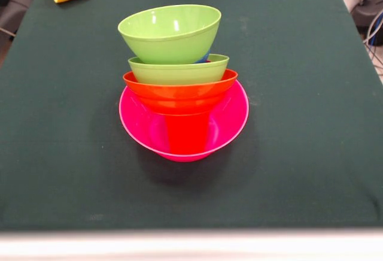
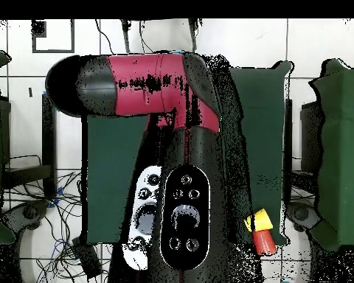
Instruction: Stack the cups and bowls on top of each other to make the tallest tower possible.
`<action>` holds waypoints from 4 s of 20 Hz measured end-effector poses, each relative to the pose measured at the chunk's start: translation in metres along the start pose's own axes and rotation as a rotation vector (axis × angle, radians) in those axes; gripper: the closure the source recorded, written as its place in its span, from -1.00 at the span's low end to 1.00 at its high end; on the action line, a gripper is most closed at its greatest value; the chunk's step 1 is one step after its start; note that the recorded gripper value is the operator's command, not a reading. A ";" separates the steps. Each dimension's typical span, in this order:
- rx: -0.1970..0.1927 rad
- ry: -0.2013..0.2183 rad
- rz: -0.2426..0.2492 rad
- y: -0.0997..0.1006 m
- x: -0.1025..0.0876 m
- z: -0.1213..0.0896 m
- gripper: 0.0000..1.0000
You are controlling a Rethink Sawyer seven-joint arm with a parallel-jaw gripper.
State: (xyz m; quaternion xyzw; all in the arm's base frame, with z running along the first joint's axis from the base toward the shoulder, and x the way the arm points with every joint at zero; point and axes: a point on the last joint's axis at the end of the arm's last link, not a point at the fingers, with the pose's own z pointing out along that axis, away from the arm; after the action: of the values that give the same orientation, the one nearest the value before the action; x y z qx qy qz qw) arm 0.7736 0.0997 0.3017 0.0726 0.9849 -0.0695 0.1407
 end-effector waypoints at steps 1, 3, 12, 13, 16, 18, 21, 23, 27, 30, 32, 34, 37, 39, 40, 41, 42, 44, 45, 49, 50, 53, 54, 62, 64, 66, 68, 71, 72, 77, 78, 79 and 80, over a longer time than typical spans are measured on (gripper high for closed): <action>-0.001 0.000 0.004 -0.003 -0.002 0.002 1.00; -0.004 0.007 0.017 -0.012 -0.004 0.007 1.00; 0.005 0.011 0.040 -0.034 -0.009 0.014 1.00; 0.007 0.011 0.040 -0.036 -0.009 0.015 1.00; 0.012 0.011 0.037 -0.041 -0.010 0.019 1.00; 0.010 0.011 0.037 -0.045 -0.012 0.021 1.00; 0.010 0.011 0.036 -0.047 -0.012 0.022 1.00; 0.010 0.011 0.032 -0.047 -0.012 0.024 1.00; 0.006 0.011 0.022 -0.044 -0.012 0.026 1.00; -0.001 0.013 0.018 -0.040 -0.012 0.028 1.00; -0.006 0.015 0.015 -0.038 -0.012 0.030 1.00; -0.011 0.019 0.013 -0.036 -0.011 0.033 1.00; -0.016 0.030 0.010 -0.033 -0.009 0.041 1.00; -0.017 0.034 0.010 -0.034 -0.008 0.044 1.00; -0.016 0.036 0.009 -0.035 -0.008 0.047 1.00; -0.015 0.038 0.009 -0.036 -0.008 0.048 1.00; -0.012 0.038 0.010 -0.040 -0.009 0.050 1.00; -0.010 0.035 0.011 -0.046 -0.011 0.052 1.00; -0.008 0.033 0.011 -0.049 -0.013 0.052 1.00; 0.002 0.020 0.008 -0.077 -0.025 0.053 1.00; 0.003 0.019 0.006 -0.081 -0.027 0.053 1.00; 0.006 0.030 -0.004 -0.097 -0.030 0.052 1.00; 0.007 0.033 -0.007 -0.099 -0.030 0.051 1.00; 0.019 0.069 -0.021 -0.105 -0.026 0.031 1.00; 0.017 0.070 -0.025 -0.102 -0.023 0.026 1.00; 0.012 0.075 -0.031 -0.096 -0.018 0.021 1.00; 0.008 0.081 -0.038 -0.090 -0.013 0.019 1.00; 0.004 0.092 -0.054 -0.079 -0.006 0.018 1.00; 0.003 0.093 -0.055 -0.078 -0.005 0.019 1.00; 0.000 0.103 -0.066 -0.071 0.001 0.021 1.00; 0.000 0.105 -0.068 -0.070 0.002 0.021 1.00; -0.001 0.107 -0.070 -0.068 0.003 0.022 1.00; -0.002 0.108 -0.071 -0.067 0.004 0.022 1.00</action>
State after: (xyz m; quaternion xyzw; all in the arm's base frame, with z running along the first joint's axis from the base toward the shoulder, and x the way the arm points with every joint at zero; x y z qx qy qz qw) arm 0.7644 0.0307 0.2871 0.0410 0.9931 -0.0696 0.0848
